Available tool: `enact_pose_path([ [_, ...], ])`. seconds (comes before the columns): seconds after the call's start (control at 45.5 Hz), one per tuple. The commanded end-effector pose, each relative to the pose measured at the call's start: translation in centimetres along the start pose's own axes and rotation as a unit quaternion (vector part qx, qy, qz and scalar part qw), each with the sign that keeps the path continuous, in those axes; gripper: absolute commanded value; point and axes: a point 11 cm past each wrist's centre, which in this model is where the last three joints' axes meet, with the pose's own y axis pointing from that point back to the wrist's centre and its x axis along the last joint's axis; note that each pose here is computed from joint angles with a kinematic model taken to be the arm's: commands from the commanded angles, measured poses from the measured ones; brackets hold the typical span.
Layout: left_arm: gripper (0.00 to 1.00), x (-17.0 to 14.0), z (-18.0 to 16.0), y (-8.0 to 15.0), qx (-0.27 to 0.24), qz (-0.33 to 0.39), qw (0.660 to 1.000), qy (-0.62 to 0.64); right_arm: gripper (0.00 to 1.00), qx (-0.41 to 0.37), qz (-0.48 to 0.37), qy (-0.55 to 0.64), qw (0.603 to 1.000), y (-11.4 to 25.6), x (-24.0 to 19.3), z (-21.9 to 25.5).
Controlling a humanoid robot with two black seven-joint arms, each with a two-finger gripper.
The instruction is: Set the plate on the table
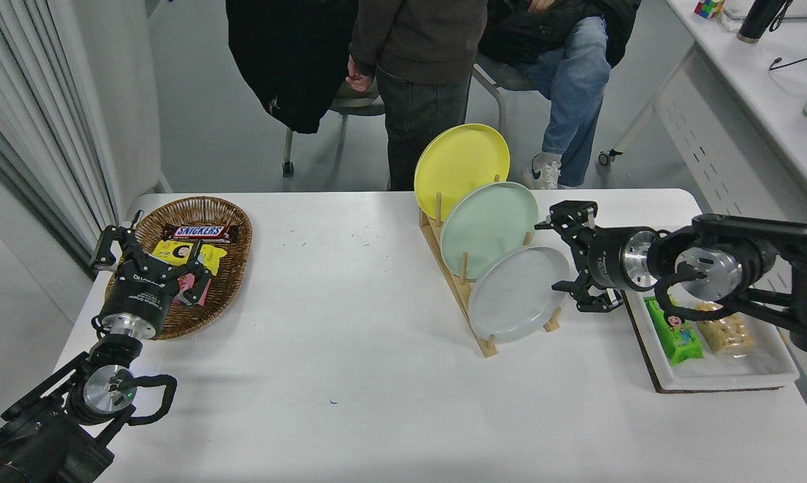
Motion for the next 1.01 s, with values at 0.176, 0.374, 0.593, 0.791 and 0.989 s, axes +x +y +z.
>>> enact_pose_path([
  [0.176, 0.98, 0.0, 0.0, 0.0, 0.0, 0.0, 1.0, 0.0, 1.0, 0.008, 0.006, 0.001, 1.0, -0.8, 0.0, -1.0],
  [0.374, 0.98, 0.0, 0.0, 0.0, 0.0, 0.0, 1.0, 0.0, 1.0, 0.003, -0.001, -0.047, 0.999, -0.8, -0.3, -1.0],
  [0.593, 0.98, 0.0, 0.0, 0.0, 0.0, 0.0, 1.0, 0.0, 1.0, -0.011, -0.016, -0.076, 0.997, -1.3, -1.6, -0.8],
  [0.791, 0.98, 0.0, 0.0, 0.0, 0.0, 0.0, 1.0, 0.0, 1.0, -0.031, -0.02, -0.082, 0.996, -1.3, -1.9, -0.5],
  [0.989, 0.98, 0.0, 0.0, 0.0, 0.0, 0.0, 1.0, 0.0, 1.0, -0.03, -0.016, -0.082, 0.996, -1.4, -1.6, -0.6],
])
